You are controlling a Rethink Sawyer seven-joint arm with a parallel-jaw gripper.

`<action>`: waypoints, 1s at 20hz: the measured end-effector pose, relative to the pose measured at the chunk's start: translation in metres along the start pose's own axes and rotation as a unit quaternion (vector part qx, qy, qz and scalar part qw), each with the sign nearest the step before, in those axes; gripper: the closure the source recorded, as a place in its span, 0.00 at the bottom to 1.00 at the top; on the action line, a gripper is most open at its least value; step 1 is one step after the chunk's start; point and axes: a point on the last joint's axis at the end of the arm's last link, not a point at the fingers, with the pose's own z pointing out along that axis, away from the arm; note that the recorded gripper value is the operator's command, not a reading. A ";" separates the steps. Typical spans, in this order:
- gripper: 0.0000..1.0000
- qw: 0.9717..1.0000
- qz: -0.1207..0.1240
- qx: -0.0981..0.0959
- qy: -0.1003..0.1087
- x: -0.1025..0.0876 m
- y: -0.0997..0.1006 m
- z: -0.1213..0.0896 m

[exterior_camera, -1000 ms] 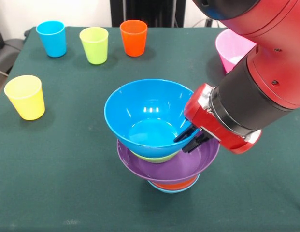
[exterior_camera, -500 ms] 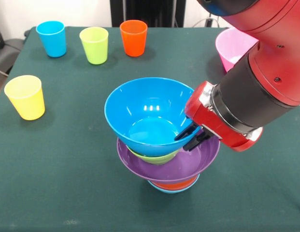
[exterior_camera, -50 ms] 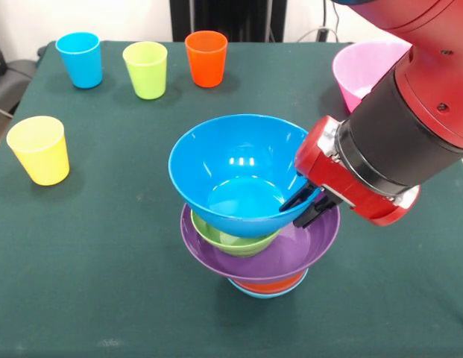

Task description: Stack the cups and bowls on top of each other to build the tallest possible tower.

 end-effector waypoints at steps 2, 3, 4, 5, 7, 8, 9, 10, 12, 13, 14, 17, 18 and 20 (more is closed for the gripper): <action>1.00 1.000 -0.001 -0.001 0.001 0.001 0.000 0.000; 1.00 1.000 -0.002 -0.003 0.002 0.002 0.001 -0.001; 1.00 1.000 -0.003 -0.005 0.002 0.002 0.002 -0.001; 1.00 1.000 -0.003 -0.005 0.002 0.002 0.002 -0.001; 1.00 1.000 -0.005 -0.008 0.000 0.003 0.003 -0.002; 1.00 1.000 -0.005 -0.008 0.000 0.003 0.003 -0.002; 1.00 1.000 -0.005 -0.007 -0.001 0.003 0.004 -0.002; 1.00 1.000 -0.006 -0.006 -0.003 0.004 0.004 -0.002; 1.00 1.000 -0.007 -0.004 -0.006 0.004 0.005 -0.002; 1.00 1.000 -0.008 -0.002 -0.009 0.004 0.005 -0.002; 1.00 1.000 -0.008 -0.002 -0.011 0.005 0.006 -0.003; 1.00 1.000 -0.009 -0.003 -0.015 0.005 0.008 -0.003; 1.00 1.000 -0.010 -0.005 -0.017 0.005 0.008 -0.003; 1.00 1.000 -0.011 -0.007 -0.020 0.005 0.010 -0.003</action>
